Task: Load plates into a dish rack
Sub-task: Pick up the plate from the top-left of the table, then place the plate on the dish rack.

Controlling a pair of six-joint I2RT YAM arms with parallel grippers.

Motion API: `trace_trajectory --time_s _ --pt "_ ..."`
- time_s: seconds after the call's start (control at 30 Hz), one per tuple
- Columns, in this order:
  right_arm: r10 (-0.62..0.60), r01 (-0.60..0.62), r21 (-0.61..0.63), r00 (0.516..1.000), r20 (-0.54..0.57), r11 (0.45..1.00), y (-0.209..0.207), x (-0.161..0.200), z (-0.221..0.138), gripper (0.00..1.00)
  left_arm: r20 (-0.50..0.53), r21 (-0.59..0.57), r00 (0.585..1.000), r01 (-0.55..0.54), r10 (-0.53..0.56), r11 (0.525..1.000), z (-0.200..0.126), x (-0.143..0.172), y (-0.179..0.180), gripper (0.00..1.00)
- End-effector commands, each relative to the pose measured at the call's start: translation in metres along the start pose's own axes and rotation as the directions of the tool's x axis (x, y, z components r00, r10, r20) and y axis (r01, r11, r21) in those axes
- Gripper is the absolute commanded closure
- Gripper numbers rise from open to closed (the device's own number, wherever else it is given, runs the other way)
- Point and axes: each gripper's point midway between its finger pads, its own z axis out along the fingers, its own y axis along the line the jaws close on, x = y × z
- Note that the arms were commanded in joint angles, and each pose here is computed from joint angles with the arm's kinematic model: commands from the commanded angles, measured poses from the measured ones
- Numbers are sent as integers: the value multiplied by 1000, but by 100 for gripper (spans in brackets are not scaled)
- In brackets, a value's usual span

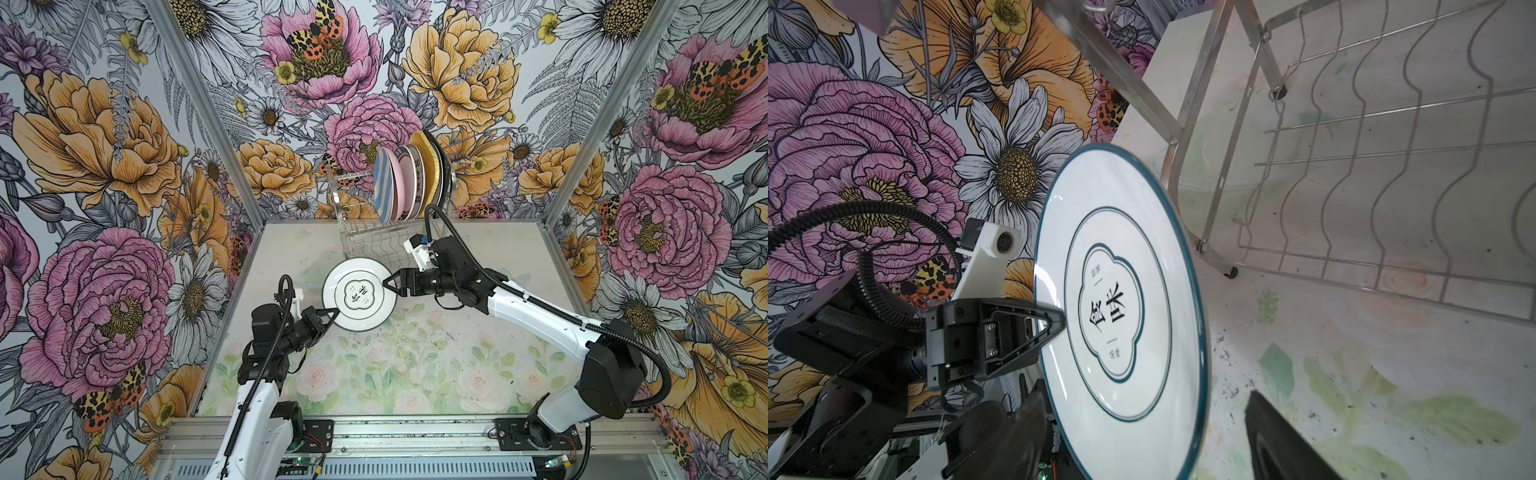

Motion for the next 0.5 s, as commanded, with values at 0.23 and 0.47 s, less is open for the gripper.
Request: trace_trajectory --time_s 0.23,0.47 --pt "-19 14 -154 999 -29 988 26 1 9 27 -58 167 994 -86 97 982 4 7 -45 100" --pt "-17 8 -191 999 -43 981 31 5 8 40 -93 193 989 -99 118 976 11 12 -57 100"
